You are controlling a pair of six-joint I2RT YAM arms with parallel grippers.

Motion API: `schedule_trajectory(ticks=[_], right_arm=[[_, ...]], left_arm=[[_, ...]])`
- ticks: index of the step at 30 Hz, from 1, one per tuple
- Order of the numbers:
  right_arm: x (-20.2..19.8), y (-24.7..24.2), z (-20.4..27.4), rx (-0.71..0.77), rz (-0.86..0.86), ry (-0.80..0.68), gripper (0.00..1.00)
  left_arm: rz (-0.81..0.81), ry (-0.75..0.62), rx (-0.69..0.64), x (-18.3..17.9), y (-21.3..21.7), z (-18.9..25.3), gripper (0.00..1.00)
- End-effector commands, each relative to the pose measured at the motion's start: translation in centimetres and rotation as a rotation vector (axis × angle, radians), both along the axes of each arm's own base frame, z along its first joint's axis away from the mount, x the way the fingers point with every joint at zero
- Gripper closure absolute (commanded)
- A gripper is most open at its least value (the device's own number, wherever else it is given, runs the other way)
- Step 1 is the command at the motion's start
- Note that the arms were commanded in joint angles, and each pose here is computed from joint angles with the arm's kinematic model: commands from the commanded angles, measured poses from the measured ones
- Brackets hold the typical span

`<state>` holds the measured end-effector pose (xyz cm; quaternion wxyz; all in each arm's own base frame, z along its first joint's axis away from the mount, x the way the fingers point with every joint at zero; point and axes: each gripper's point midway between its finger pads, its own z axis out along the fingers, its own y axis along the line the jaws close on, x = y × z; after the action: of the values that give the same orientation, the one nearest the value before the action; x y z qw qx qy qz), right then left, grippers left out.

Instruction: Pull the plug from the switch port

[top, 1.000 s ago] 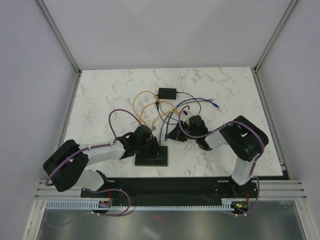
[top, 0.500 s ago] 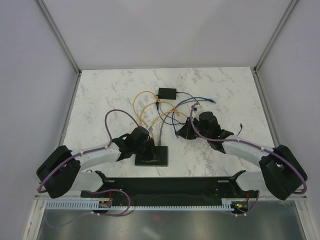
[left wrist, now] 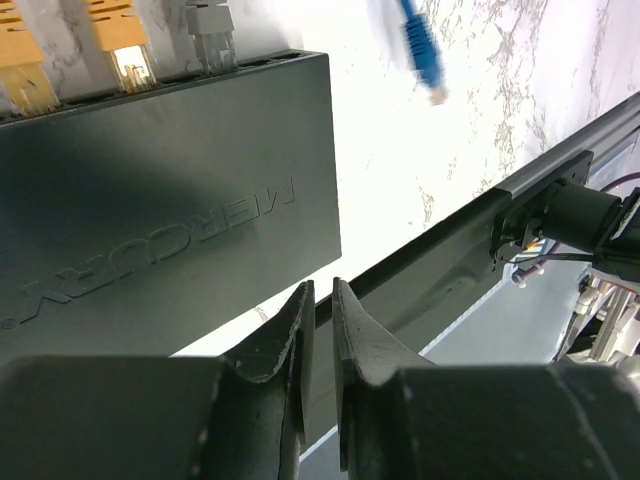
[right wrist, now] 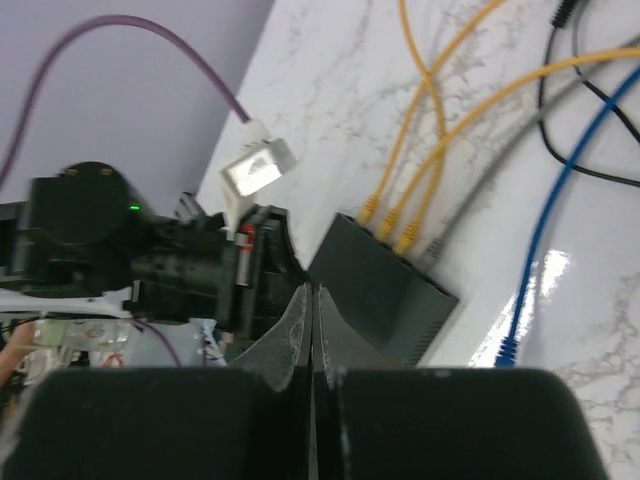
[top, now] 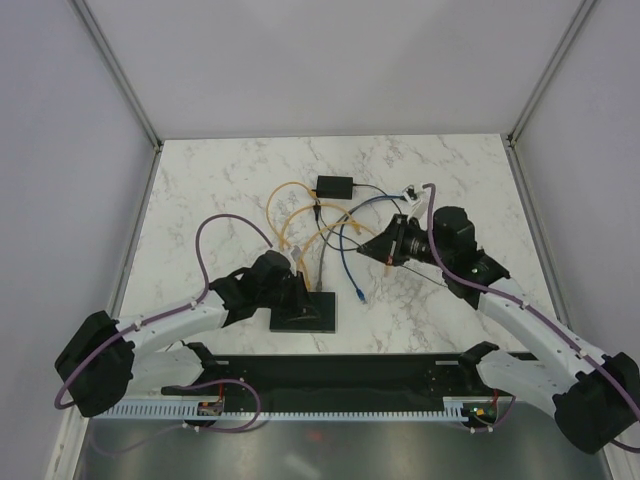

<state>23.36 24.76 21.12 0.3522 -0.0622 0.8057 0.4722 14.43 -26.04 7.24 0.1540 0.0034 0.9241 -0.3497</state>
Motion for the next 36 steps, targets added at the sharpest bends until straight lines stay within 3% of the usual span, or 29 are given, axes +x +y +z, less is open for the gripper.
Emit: schedule_trajectory(ticks=[1, 5, 8, 14, 16, 19, 23, 30, 36], right_arm=[[-1.0, 1.2, 7.1, 0.149, 0.068, -0.057, 1.00], [-0.4, 1.1, 9.4, 0.157, 0.049, -0.116, 1.00], [0.9, 0.6, 6.4, 0.045, 0.017, -0.102, 1.00], [1.4, -0.6, -3.9, -0.253, 0.033, 0.054, 0.71], [1.8, -1.4, -6.0, -0.337, 0.014, 0.060, 0.66], [1.5, -2.2, -8.8, -0.410, 0.007, 0.108, 0.48], [0.4, -2.0, -12.5, -0.501, 0.045, 0.183, 0.41], [-0.6, -1.8, -16.7, -0.696, 0.038, 0.194, 0.41], [-0.6, -1.6, -19.1, -0.808, 0.037, 0.193, 0.58]], left_arm=[[-0.014, -0.074, -0.007, 1.0, -0.2, 1.6, 0.80], [-0.016, -0.082, -0.013, 0.9, -0.2, 1.9, 0.80], [-0.017, -0.087, -0.019, 0.8, -0.1, 2.1, 0.79], [-0.014, -0.106, -0.014, 1.0, 0.1, 2.6, 0.76], [-0.012, -0.107, 0.002, 1.2, 0.2, 2.5, 0.76], [-0.013, -0.102, 0.015, 1.3, 0.1, 2.4, 0.75], [-0.008, -0.101, 0.024, 1.3, 0.3, 2.3, 0.75], [-0.003, -0.097, 0.024, 1.2, 0.4, 2.3, 0.75], [0.000, -0.089, 0.027, 0.9, 0.7, 1.9, 0.75]])
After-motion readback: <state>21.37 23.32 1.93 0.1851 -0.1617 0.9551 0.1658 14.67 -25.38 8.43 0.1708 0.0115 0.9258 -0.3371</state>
